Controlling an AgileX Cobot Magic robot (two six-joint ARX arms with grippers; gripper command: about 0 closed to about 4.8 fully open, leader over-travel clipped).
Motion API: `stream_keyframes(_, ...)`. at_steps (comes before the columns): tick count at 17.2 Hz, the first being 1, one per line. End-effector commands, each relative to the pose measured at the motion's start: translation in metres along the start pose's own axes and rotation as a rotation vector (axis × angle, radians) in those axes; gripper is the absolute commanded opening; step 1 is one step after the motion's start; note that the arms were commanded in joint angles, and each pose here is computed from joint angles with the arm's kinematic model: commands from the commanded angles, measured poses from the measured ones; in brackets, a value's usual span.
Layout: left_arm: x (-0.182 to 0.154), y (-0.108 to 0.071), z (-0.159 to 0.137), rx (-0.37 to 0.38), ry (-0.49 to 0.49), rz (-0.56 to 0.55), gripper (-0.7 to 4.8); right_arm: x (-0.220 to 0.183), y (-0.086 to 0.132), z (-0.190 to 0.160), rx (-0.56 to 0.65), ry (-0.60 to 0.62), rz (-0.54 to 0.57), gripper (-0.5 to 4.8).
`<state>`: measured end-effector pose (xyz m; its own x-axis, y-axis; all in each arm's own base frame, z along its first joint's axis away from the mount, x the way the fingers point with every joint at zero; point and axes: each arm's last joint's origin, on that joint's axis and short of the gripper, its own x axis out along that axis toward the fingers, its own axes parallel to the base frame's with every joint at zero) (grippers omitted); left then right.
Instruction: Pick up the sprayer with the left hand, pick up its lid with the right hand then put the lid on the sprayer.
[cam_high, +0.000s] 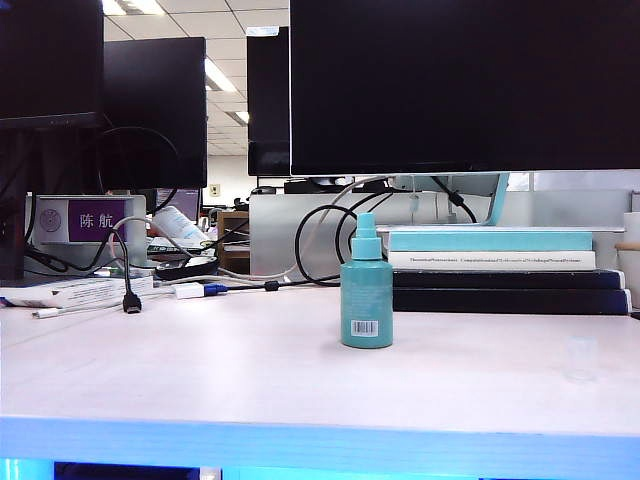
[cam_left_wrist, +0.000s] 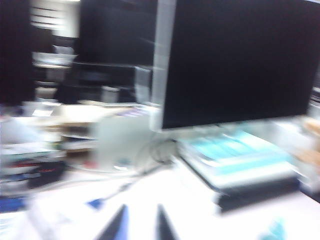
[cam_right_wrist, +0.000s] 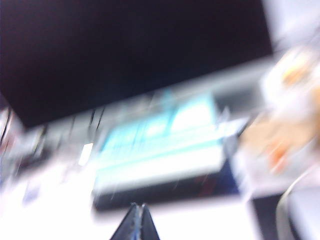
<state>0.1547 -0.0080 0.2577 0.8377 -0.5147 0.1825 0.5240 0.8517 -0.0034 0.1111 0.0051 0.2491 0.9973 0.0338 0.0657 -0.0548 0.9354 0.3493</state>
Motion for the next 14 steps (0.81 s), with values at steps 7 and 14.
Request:
stream_keyframes(7,0.085,0.013,-0.034,0.035,0.163,-0.475,0.72,0.036,-0.002,-0.033,-0.103,0.361,0.221,-0.01)
stream_keyframes(14,0.114,0.000,-0.081,0.156,0.141,-0.616,0.94,0.032,-0.001,-0.039,-0.086,0.451,0.306,1.53)
